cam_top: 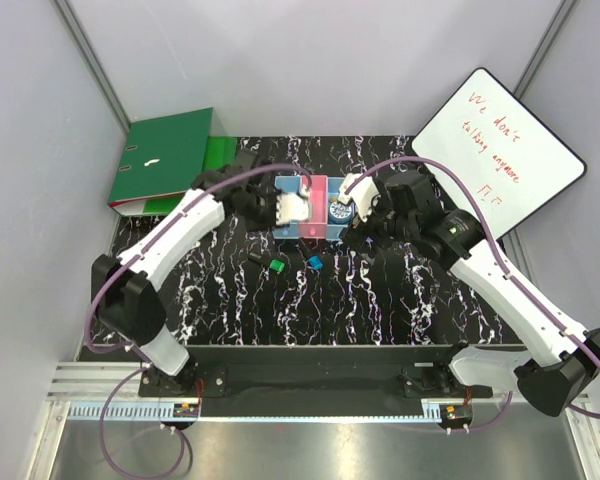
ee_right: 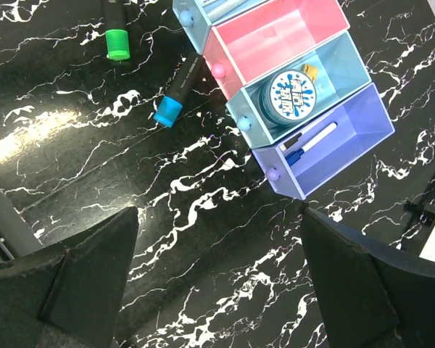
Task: Sort the stationery into containers
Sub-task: Place the pen in the storage box, then pick up the pen from the center of the board.
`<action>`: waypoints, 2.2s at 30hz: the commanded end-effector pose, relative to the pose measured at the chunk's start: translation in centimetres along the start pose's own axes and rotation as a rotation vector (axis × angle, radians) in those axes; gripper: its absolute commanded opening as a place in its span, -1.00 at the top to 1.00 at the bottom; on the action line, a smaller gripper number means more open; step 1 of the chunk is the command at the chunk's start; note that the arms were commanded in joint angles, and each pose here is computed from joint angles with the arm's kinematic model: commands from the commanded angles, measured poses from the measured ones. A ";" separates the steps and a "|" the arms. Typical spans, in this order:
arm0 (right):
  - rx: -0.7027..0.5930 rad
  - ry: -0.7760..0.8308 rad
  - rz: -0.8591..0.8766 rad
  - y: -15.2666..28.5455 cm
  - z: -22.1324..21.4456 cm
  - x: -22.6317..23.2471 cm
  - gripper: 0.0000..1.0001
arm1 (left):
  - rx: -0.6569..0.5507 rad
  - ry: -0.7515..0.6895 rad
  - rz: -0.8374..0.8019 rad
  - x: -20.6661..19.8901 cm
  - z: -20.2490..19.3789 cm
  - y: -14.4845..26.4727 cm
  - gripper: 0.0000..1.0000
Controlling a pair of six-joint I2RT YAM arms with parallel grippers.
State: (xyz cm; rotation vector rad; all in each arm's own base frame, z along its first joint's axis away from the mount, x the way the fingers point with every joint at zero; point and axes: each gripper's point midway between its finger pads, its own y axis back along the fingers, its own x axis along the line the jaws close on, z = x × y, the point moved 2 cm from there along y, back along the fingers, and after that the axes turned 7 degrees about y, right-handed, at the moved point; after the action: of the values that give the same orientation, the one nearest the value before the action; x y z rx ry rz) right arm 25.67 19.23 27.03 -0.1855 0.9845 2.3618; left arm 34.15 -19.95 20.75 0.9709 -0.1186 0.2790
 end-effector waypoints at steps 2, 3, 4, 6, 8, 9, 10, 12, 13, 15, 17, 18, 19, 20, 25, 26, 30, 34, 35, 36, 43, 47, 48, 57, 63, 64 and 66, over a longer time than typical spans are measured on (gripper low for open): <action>-0.041 0.055 -0.052 0.8 1.5 -1.2 -1.00 | 0.156 -0.285 -0.167 -4.8 -5.2 -3.9 0.31; -0.041 0.058 -0.058 1.0 1.5 -1.3 -0.99 | 0.157 -0.295 -0.179 -5.3 -5.4 -4.3 0.31; -0.041 0.060 -0.061 1.1 1.5 -1.3 -0.99 | 0.173 -0.287 -0.197 -5.6 -5.9 -5.0 0.32; -0.042 0.067 -0.071 1.3 1.5 -1.4 -1.00 | 0.198 -0.244 -0.209 -5.9 -6.3 -5.8 0.36; -0.040 0.070 -0.079 1.5 1.4 -1.6 -0.99 | 0.232 -0.206 -0.215 -5.5 -6.8 -6.9 0.40; -0.039 0.070 -0.082 1.5 1.4 -1.6 -0.99 | 0.245 -0.183 -0.220 -5.4 -7.0 -7.6 0.41; -0.041 0.071 -0.083 1.6 1.5 -1.7 -1.00 | 0.250 -0.176 -0.222 -5.3 -7.0 -7.8 0.41; -0.046 0.073 -0.085 1.7 1.6 -1.7 -1.00 | 0.253 -0.163 -0.226 -5.3 -7.2 -8.3 0.41; -0.045 0.073 -0.082 1.6 1.6 -1.7 -1.00 | 0.252 -0.162 -0.230 -5.3 -7.3 -8.7 0.40; -0.053 0.074 -0.084 1.7 1.8 -1.7 -1.00 | 0.254 -0.153 -0.242 -5.5 -7.4 -9.2 0.40; -0.057 0.075 -0.090 1.7 2.0 -1.9 -1.00 | 0.251 -0.150 -0.238 -5.4 -7.3 -9.6 0.40; -0.060 0.076 -0.090 1.7 2.0 -1.9 -1.00 | 0.255 -0.148 -0.243 -5.5 -7.5 -9.9 0.40; -0.061 0.076 -0.092 1.7 2.1 -1.9 -1.00 | 0.256 -0.148 -0.240 -5.4 -7.5 -10.0 0.40; -0.060 0.076 -0.094 1.7 2.0 -1.9 -0.99 | 0.259 -0.146 -0.241 -5.4 -7.6 -10.1 0.40; -0.059 0.071 -0.087 1.7 1.7 -1.7 -1.00 | 0.266 -0.129 -0.246 -5.6 -8.2 -11.0 0.40; -0.062 0.070 -0.085 1.7 1.7 -1.6 -1.00 | 0.264 -0.127 -0.248 -5.6 -8.2 -11.1 0.40; -0.061 0.068 -0.086 1.7 1.7 -1.6 -1.00 | 0.273 -0.123 -0.267 -6.3 -8.8 -11.7 0.40; -0.068 0.068 -0.093 1.8 2.1 -1.8 -0.99 | 0.279 -0.120 -0.276 -6.6 -9.0 -12.2 0.40; -0.070 0.067 -0.093 1.8 2.1 -1.9 -0.99 | 0.279 -0.117 -0.281 -6.8 -9.1 -12.3 0.40; -0.070 0.067 -0.093 1.7 2.2 -1.9 -1.00 | 0.282 -0.115 -0.287 -7.0 -9.2 -12.5 0.40; -0.071 0.073 -0.108 1.9 2.4 -2.2 -1.00 | 0.299 -0.112 -0.312 -8.1 -9.9 -12.6 0.32; -0.075 0.072 -0.108 1.8 2.5 -2.2 -1.00 | 0.313 -0.112 -0.329 -8.8 -10.5 -12.6 0.17; -0.073 0.072 -0.110 1.8 2.4 -2.3 -1.00 | 0.315 -0.110 -0.329 -8.8 -10.5 -12.7 0.19; -0.068 0.074 -0.122 2.0 2.3 -2.4 -0.99 | 0.334 -0.087 -0.317 -8.2 -10.2 -12.7 1.00; -0.058 0.050 -0.250 3.3 2.5 -4.4 -1.00 | 0.270 -0.032 -0.249 -6.8 -7.1 -10.4 1.00; -0.046 0.030 -0.302 3.8 2.4 -5.1 -1.00 | 0.254 -0.022 -0.235 -6.6 -6.4 -10.0 1.00; -0.050 0.012 -0.362 4.7 2.6 -6.0 -1.00 | 0.197 0.016 -0.189 -5.7 -4.3 -8.4 1.00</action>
State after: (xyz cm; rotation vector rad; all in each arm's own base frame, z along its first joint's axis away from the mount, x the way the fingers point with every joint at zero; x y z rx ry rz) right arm 27.08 17.32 28.68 -0.2995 0.9885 2.2160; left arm 29.73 -19.87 4.57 1.2998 0.0345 0.0094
